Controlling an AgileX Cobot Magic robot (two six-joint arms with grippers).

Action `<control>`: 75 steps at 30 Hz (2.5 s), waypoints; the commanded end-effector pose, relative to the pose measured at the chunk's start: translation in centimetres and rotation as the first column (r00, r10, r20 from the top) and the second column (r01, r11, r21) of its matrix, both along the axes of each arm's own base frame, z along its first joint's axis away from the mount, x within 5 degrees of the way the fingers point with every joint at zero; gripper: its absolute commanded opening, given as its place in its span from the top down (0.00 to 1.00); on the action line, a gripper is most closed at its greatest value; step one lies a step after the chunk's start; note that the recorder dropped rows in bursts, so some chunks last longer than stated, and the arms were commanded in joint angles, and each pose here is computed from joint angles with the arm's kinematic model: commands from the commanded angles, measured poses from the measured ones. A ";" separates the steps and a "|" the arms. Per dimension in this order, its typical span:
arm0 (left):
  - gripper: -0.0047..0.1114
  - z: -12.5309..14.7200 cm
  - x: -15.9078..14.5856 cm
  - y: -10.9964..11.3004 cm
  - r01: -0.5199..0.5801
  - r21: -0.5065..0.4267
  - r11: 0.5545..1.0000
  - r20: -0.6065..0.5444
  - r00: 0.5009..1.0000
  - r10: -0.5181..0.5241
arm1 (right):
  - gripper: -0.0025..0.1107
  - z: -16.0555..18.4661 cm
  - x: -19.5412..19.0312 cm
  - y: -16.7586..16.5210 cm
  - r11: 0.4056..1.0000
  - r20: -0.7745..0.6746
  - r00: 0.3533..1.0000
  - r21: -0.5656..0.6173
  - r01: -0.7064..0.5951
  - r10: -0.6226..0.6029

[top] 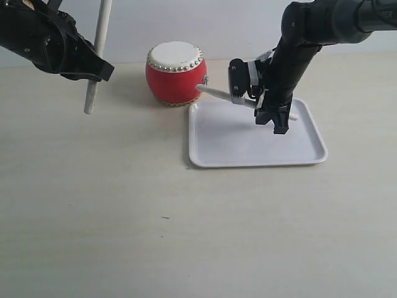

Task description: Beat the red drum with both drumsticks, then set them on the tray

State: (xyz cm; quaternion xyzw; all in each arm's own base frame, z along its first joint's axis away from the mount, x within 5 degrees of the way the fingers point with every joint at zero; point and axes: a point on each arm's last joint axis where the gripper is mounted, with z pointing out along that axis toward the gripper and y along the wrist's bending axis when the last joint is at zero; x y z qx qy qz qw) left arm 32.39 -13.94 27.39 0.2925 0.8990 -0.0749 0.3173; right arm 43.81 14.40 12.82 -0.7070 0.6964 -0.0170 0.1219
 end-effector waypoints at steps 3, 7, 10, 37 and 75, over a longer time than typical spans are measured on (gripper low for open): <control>0.96 0.3 0.0 0.0 -0.010 -0.022 1.000 0.009 1.000 0.010 | 0.98 -0.6 0.2 -0.3 0.999 -0.020 1.000 0.049 0.018 -0.017; 0.96 0.3 0.0 0.0 -0.010 -0.022 1.000 0.009 1.000 0.010 | 0.98 -1.6 0.1 -0.3 0.999 -0.042 0.999 0.047 0.021 -0.019; 0.96 0.3 0.0 0.0 -0.010 -0.022 1.000 0.009 1.000 0.010 | 0.98 -1.7 0.1 -0.3 0.999 -0.045 0.999 0.046 0.021 -0.019; 0.96 0.3 0.0 -0.1 -0.014 -0.030 0.999 0.012 1.000 0.014 | 0.98 -3.2 0.2 1.2 0.977 -0.086 0.995 0.203 0.059 -0.042; 0.96 0.2 0.1 -0.1 -0.019 -0.044 0.999 0.010 1.000 0.020 | 0.96 -1.0 0.4 -1.4 0.992 -0.002 0.994 -0.071 0.106 -0.107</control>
